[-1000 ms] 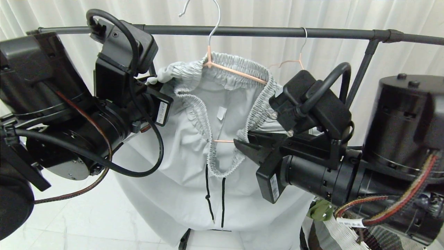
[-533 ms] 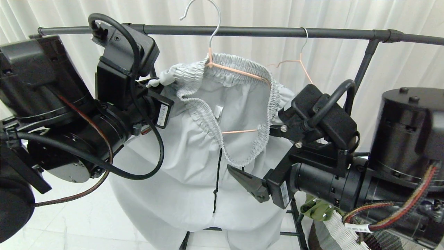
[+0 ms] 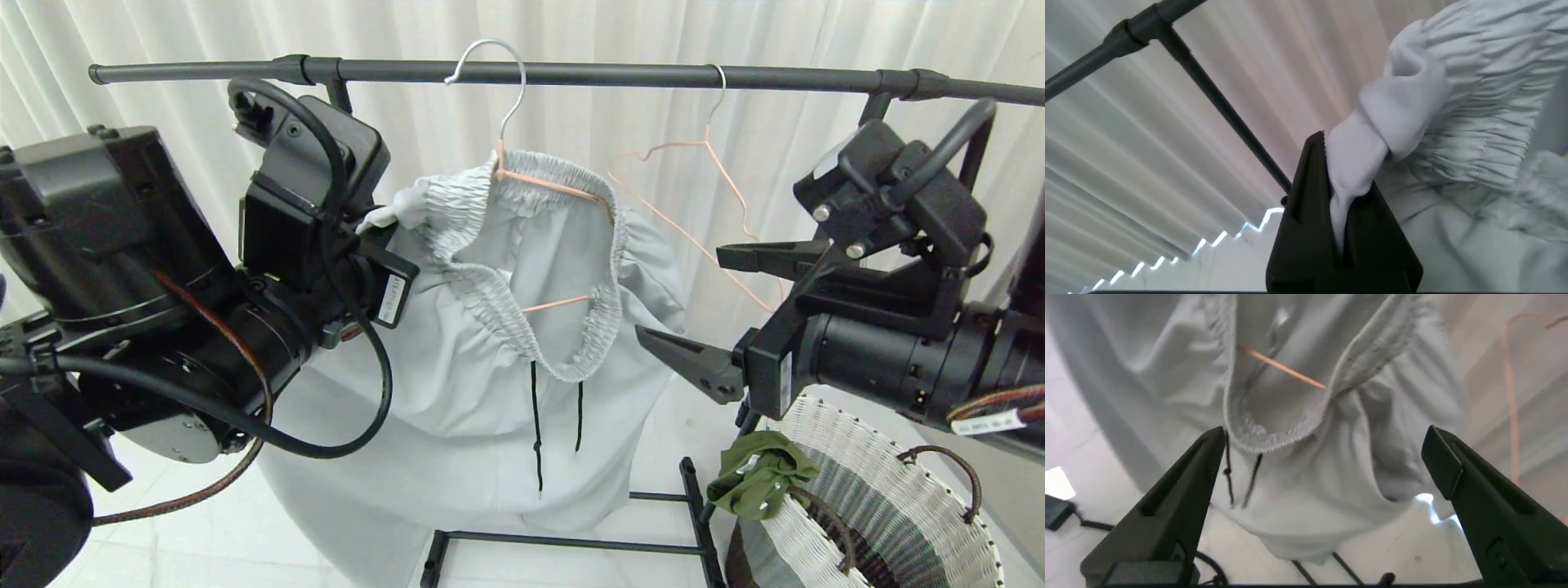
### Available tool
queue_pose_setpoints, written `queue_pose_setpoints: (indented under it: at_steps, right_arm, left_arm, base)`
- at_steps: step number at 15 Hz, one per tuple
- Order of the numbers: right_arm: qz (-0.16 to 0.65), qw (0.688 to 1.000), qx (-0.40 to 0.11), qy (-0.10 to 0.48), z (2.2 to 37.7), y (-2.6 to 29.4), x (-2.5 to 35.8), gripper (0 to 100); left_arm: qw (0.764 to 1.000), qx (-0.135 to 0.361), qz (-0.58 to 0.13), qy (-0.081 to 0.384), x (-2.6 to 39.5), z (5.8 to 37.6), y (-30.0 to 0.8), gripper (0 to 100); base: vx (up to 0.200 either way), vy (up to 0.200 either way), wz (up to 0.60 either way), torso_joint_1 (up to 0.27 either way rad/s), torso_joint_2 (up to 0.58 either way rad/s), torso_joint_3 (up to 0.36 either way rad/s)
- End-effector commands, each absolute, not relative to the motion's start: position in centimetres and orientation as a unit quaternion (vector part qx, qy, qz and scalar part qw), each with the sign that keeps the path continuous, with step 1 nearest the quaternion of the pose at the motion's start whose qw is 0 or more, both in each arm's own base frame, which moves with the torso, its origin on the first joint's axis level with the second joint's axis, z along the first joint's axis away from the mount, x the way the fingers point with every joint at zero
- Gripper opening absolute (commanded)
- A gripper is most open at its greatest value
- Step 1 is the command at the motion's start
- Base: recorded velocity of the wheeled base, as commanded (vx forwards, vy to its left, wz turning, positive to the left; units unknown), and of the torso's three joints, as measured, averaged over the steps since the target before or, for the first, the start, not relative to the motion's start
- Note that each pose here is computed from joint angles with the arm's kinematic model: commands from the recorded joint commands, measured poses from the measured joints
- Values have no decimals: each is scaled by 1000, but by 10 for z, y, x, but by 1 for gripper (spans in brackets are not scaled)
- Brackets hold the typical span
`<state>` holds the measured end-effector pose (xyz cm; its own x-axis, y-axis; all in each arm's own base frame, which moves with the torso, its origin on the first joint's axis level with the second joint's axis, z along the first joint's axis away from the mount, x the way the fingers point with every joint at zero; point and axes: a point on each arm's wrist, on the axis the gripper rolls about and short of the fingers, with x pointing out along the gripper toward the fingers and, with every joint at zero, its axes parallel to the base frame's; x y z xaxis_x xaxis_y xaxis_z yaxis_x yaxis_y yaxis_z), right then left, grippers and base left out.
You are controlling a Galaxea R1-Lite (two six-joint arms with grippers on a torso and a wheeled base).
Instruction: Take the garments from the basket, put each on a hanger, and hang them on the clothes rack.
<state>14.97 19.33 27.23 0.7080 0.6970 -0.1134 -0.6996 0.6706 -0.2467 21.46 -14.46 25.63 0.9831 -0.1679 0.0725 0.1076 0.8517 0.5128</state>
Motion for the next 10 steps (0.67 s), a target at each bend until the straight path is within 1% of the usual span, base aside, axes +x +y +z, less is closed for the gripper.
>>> queue_pose_setpoints:
  at_steps: [1, 3, 7, 10]
  right_arm:
    - [370, 917, -153, -3, 290, 186, 166, 100]
    - [375, 909, -183, -7, 301, 190, 185, 100]
    - [387, 898, -207, -25, 307, 215, 213, 100]
    - [382, 897, -221, -26, 305, 223, 226, 100]
  left_arm:
    - [958, 265, -89, -57, 209, 250, -150, 0]
    - [956, 263, -113, -66, 205, 250, -155, 0]
    - [950, 257, -147, -95, 202, 254, -158, 0]
    - [948, 253, -162, -105, 197, 256, -159, 0]
  base:
    - [0, 0, 0, 0, 0, 0]
    - [0, 0, 0, 0, 0, 0]
    - [0, 0, 0, 0, 0, 0]
    - [0, 0, 0, 0, 0, 0]
